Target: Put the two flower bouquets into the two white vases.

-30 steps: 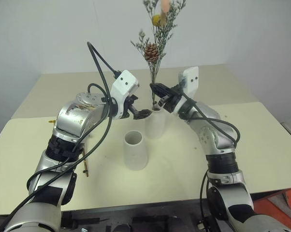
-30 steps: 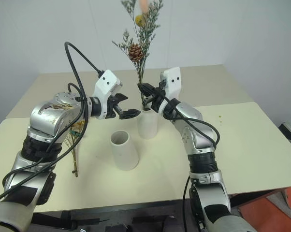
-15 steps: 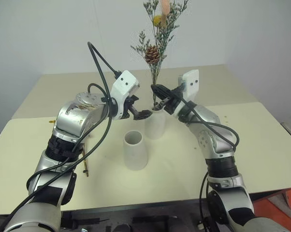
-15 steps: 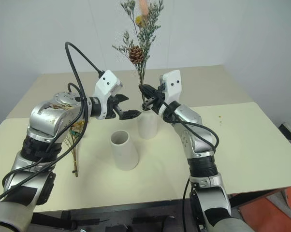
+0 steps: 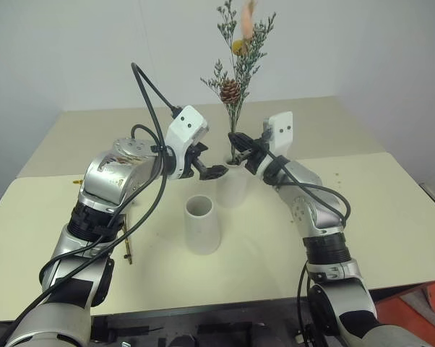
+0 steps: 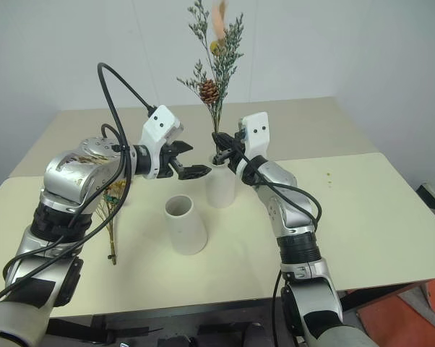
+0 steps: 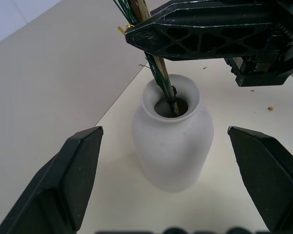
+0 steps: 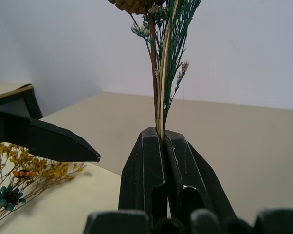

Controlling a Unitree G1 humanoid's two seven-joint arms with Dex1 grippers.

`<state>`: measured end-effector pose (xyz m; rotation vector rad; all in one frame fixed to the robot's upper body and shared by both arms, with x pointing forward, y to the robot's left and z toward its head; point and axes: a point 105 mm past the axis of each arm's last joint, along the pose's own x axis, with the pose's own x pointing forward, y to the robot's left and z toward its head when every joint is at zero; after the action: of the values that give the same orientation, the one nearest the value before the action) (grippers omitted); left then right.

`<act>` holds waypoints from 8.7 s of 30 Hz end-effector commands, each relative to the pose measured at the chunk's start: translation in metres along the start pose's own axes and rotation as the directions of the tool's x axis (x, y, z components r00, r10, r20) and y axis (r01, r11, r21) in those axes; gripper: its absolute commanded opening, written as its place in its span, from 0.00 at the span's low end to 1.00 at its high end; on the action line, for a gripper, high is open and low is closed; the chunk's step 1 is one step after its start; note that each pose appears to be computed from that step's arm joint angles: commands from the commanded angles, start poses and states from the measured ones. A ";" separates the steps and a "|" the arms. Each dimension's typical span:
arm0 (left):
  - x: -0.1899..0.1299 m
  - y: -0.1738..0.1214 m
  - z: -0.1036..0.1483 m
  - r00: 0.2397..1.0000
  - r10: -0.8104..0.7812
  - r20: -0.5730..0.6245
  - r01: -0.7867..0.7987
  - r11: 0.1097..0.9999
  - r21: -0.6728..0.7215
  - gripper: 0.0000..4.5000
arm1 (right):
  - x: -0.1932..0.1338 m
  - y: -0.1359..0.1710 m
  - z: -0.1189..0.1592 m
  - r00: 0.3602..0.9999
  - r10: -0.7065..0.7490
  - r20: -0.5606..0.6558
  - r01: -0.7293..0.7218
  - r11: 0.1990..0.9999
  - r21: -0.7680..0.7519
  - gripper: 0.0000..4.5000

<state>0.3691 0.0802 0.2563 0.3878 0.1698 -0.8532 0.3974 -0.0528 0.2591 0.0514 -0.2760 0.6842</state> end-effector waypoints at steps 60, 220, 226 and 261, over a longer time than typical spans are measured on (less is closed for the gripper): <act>-0.090 0.063 -0.070 0.827 0.443 -0.346 -0.559 0.711 -0.427 1.00 | -0.057 0.052 0.069 0.787 0.572 -0.231 -0.616 0.743 -0.260 1.00; -0.096 -0.070 -0.038 0.886 -0.106 0.451 0.218 0.954 -0.205 1.00 | -0.085 0.046 0.057 0.645 0.673 -0.363 -0.762 0.605 -0.232 1.00; -0.115 -0.068 -0.042 0.900 -0.111 0.422 0.216 0.953 -0.210 1.00 | -0.086 0.044 0.057 0.648 0.671 -0.360 -0.759 0.608 -0.231 1.00; -0.142 -0.031 -0.036 0.917 -0.360 0.173 0.339 0.931 0.139 1.00 | -0.171 -0.037 0.036 0.804 0.311 -0.506 -0.474 0.849 -0.232 1.00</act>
<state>0.2550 0.1768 0.2476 0.3174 0.0363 -1.2518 0.2857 -0.1816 0.2348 -0.4769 0.1017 1.0850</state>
